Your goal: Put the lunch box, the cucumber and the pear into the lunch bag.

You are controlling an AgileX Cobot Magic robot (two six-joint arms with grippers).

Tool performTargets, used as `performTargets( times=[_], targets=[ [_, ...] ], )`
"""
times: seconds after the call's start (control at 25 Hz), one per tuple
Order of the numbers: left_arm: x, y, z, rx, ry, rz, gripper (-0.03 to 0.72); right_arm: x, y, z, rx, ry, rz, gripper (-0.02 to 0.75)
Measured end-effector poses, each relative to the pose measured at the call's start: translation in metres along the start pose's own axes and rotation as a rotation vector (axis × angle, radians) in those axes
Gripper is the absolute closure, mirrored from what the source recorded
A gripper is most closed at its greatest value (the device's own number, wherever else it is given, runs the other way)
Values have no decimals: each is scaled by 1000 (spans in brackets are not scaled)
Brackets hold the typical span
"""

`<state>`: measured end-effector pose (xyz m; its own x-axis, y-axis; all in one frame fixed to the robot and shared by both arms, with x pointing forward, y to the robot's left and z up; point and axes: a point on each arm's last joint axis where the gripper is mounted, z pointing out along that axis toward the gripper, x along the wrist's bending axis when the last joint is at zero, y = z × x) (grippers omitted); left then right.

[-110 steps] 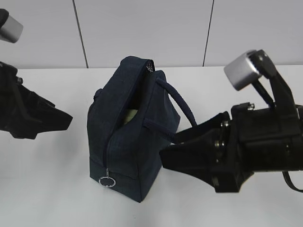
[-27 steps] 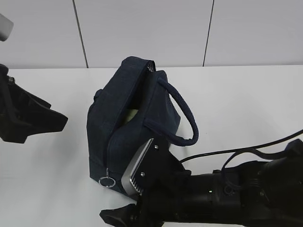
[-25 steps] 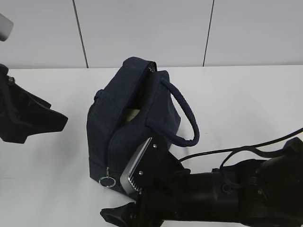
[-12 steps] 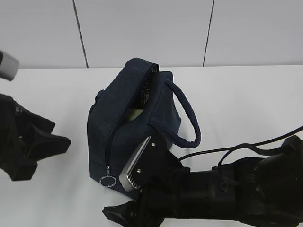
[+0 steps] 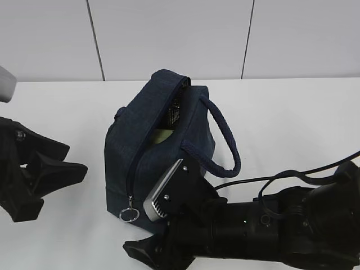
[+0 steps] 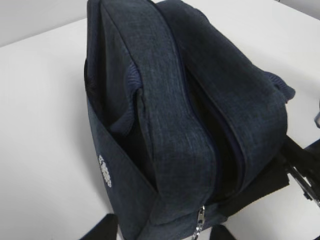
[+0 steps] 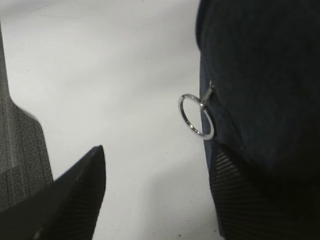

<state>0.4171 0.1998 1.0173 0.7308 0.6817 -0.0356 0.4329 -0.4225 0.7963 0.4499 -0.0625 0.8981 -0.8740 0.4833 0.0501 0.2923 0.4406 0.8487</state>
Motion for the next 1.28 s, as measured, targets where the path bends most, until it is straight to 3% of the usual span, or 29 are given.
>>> performTargets(
  times=[0.4,1.28],
  targets=[
    [-7,2,-8,-23,-37,17,348,1,2,24,72,-23,24,222],
    [-8,3,-9,-30,-52,-4,362,-8,16,35,61,-94,123,221]
  ],
)
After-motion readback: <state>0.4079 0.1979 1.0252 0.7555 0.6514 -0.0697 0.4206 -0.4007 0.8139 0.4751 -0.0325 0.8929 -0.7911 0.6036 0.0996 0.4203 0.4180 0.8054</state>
